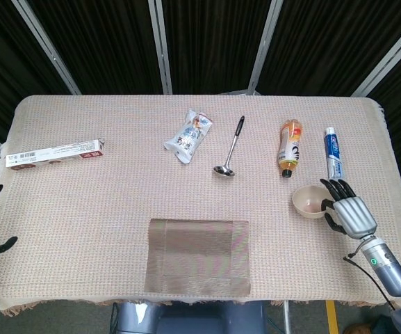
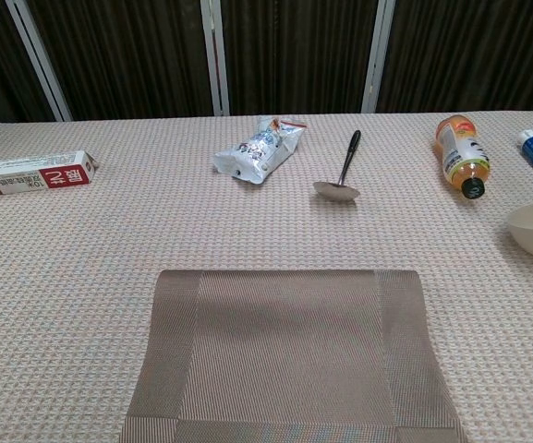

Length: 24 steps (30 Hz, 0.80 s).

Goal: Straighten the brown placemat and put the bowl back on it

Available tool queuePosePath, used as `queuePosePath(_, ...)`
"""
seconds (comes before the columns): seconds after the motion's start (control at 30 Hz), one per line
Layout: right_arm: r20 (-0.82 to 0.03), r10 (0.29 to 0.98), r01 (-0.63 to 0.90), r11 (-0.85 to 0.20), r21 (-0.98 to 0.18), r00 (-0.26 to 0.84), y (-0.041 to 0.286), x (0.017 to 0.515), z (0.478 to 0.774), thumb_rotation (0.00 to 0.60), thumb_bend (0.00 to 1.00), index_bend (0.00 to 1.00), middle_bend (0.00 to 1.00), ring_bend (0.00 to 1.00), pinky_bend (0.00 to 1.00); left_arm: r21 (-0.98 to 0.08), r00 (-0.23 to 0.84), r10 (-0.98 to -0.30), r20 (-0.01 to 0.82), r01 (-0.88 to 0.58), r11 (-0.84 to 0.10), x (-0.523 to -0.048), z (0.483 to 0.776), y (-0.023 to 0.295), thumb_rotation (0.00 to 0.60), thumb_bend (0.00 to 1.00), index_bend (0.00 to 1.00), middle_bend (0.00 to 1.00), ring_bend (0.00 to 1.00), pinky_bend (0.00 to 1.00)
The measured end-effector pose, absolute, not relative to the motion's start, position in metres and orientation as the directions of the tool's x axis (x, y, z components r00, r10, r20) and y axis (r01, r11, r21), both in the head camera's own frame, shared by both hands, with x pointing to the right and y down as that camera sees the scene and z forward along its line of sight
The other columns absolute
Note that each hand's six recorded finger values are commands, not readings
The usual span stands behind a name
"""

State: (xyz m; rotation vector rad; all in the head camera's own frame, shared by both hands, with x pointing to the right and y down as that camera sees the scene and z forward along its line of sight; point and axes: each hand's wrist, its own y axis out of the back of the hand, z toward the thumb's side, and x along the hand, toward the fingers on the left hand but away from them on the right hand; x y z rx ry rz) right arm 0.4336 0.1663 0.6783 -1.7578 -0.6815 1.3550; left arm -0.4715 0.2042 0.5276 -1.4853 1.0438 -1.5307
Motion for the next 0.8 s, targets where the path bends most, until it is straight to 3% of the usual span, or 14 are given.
queuePosePath(0.23, -0.455, 0.851, 0.008, -0.473, -0.881, 0.264, 0.172, 0.429, 0.646, 0.600, 0.00, 0.00, 0.00, 0.00, 0.00, -0.920, -0.032, -0.920, 0.391, -0.023, -0.390, -0.469, 0.528, 0.205, 0.600, 0.00, 0.00, 0.00, 0.00, 0.00)
queuePosePath(0.47, -0.376, 0.901, 0.139, -0.410, -0.902, 0.218, 0.183, 0.417, 0.594, 0.600, 0.00, 0.00, 0.00, 0.00, 0.00, -0.919, 0.028, -0.919, 0.394, -0.021, -0.394, -0.456, 0.529, 0.209, 0.600, 0.00, 0.00, 0.00, 0.00, 0.00)
queuePosePath(0.63, -0.340, 0.924, 0.212, -0.372, -0.904, 0.172, 0.189, 0.406, 0.562, 0.600, 0.00, 0.00, 0.00, 0.00, 0.00, -0.915, 0.135, -0.908, 0.396, -0.027, -0.403, -0.433, 0.534, 0.211, 0.600, 0.00, 0.02, 0.00, 0.00, 0.00)
queuePosePath(0.8, -0.330, 0.936, 0.213, -0.349, -0.913, 0.121, 0.198, 0.399, 0.540, 0.600, 0.00, 0.00, 0.00, 0.00, 0.00, -0.901, 0.315, -0.857, 0.408, -0.014, -0.434, -0.395, 0.550, 0.215, 0.600, 0.00, 0.14, 0.00, 0.00, 0.00)
